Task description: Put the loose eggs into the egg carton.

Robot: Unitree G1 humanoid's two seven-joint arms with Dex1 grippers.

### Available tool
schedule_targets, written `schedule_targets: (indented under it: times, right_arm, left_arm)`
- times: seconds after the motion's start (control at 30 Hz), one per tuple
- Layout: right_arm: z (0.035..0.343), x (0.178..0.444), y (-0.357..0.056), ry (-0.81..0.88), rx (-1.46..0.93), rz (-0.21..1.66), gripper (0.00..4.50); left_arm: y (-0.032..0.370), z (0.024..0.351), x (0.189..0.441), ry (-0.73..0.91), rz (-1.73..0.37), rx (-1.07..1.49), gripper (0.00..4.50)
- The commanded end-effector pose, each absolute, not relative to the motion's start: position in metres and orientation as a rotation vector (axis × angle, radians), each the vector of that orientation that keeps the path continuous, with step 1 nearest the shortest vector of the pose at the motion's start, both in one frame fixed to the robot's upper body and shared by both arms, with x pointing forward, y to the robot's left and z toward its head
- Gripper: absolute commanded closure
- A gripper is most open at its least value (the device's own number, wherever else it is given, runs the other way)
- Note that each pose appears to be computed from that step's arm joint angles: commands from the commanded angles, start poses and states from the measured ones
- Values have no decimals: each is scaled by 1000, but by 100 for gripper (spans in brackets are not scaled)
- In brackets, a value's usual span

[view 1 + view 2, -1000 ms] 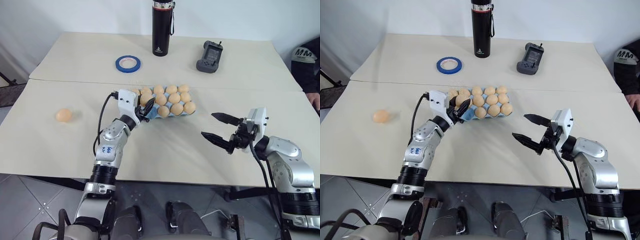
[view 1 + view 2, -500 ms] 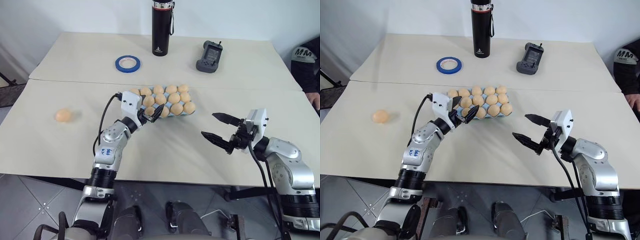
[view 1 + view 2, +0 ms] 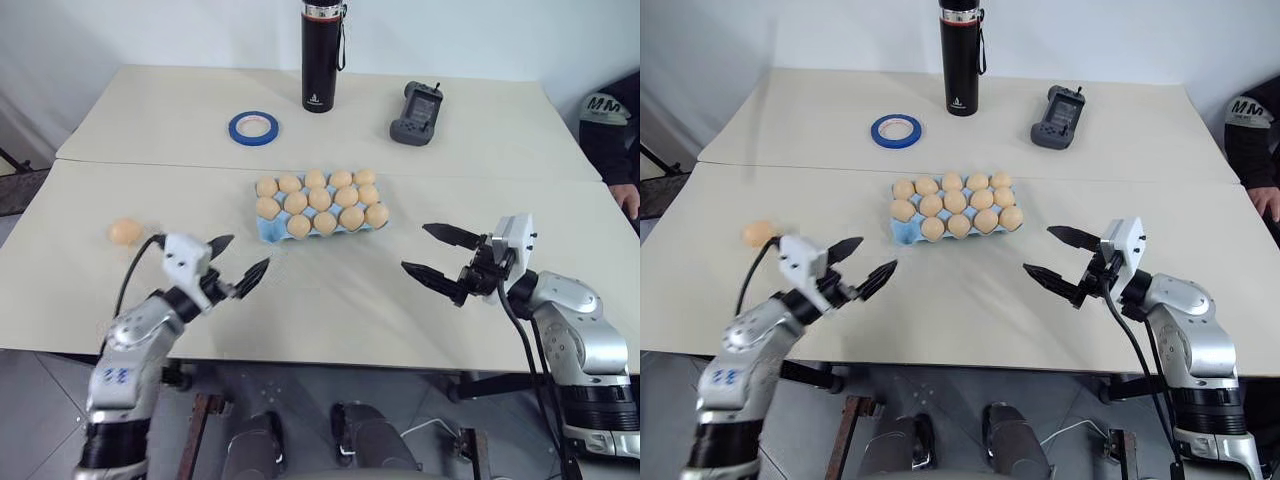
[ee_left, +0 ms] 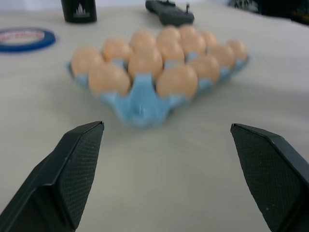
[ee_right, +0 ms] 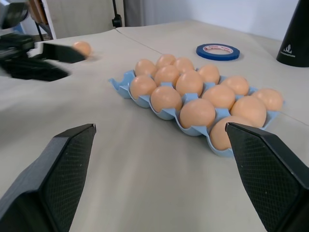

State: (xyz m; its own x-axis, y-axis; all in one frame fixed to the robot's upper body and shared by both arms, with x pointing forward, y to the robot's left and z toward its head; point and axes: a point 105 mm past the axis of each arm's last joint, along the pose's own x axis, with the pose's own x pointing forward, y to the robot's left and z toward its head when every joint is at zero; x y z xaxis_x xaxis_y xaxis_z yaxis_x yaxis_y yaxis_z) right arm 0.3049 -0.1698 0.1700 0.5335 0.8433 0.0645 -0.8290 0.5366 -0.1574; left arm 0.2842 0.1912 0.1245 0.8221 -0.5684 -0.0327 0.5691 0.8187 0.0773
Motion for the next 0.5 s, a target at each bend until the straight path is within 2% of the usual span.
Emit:
schedule_targets:
  times: [0.03,0.27,0.5]
  right_arm:
    - [182,305,-170,-186,-136,1012,0]
    - [183,305,-169,-189,-127,1046,0]
    - [183,310,-164,-184,-125,1063,0]
  left_arm:
    - [210,131,267,-16,-570,94,2]
    - [264,136,247,-79,-307,52,2]
    - [314,149,257,-148,-24,55,2]
